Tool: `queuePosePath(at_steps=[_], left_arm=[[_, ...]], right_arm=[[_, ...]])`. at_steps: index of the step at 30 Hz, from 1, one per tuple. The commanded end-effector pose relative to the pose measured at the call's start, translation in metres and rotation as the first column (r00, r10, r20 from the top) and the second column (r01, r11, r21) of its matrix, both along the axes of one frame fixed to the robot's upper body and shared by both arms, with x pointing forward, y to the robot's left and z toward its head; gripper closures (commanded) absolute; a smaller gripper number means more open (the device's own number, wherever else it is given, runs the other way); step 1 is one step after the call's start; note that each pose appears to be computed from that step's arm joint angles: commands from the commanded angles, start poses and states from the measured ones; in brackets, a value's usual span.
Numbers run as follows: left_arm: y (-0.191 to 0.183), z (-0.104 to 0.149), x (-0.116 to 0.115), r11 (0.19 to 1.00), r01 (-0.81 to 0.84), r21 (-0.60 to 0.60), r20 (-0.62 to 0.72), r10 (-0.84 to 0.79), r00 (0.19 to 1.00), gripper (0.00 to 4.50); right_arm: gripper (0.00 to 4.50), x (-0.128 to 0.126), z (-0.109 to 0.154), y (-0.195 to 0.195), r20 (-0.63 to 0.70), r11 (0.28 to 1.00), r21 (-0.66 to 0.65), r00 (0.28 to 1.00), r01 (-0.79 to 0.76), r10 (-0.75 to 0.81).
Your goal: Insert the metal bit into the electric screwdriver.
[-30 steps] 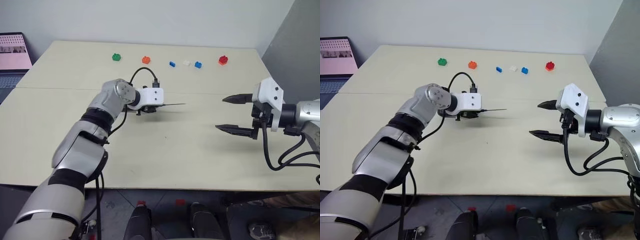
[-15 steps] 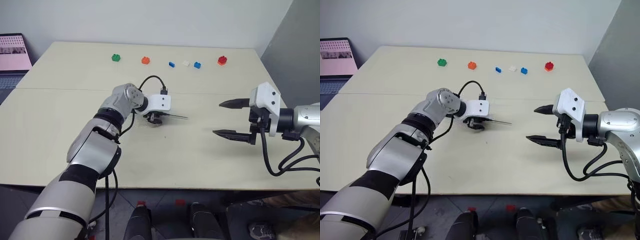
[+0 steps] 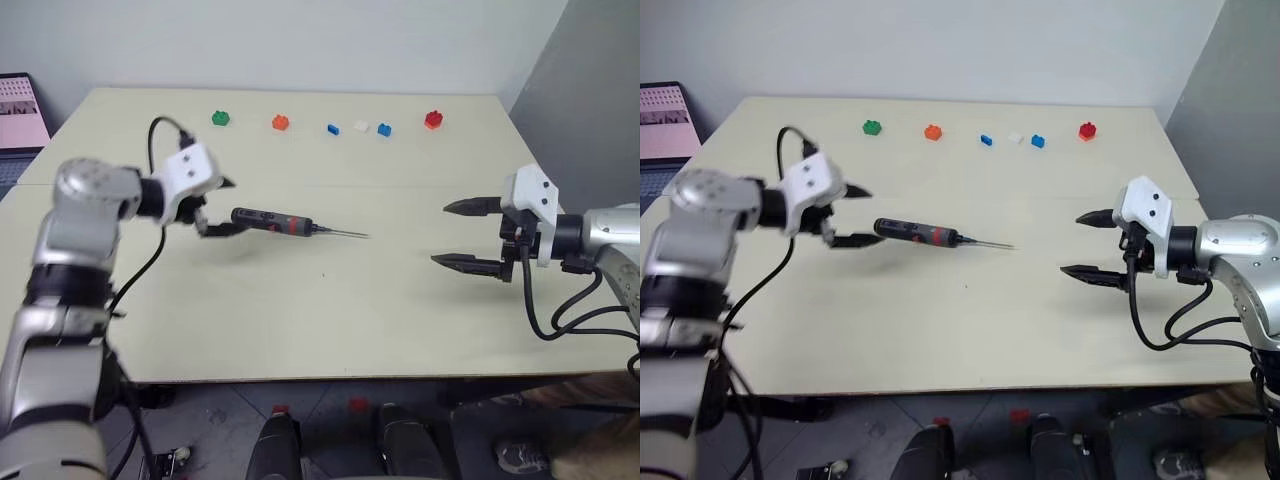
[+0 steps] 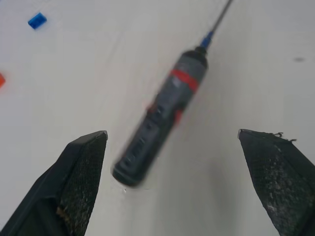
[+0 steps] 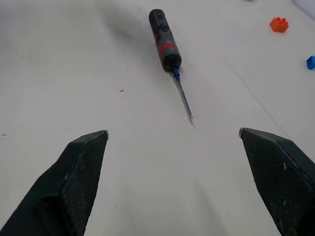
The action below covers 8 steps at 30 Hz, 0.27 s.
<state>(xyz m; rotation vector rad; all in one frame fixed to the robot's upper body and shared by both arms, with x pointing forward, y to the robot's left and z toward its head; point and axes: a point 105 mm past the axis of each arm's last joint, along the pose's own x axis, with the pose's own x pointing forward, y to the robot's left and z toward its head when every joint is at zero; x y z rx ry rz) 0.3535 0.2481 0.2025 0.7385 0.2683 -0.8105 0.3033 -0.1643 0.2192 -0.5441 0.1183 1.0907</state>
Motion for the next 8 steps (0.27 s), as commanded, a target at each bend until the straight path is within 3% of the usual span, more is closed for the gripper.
queuePosePath(at_steps=[1, 8], left_arm=[[0.026, 0.015, -0.025, 0.992, -0.115, -0.057, 0.052, 0.118, 0.992, 0.05], [0.030, -0.006, -0.040, 0.973, -0.181, -0.141, -0.011, 0.181, 0.983, 0.05]], right_arm=[[0.00, 0.000, 0.007, -0.002, 0.024, 1.000, 0.004, 0.999, -0.029, 0.029], [0.00, 0.009, 0.001, 0.000, 0.021, 0.998, -0.012, 0.998, -0.055, 0.055]])
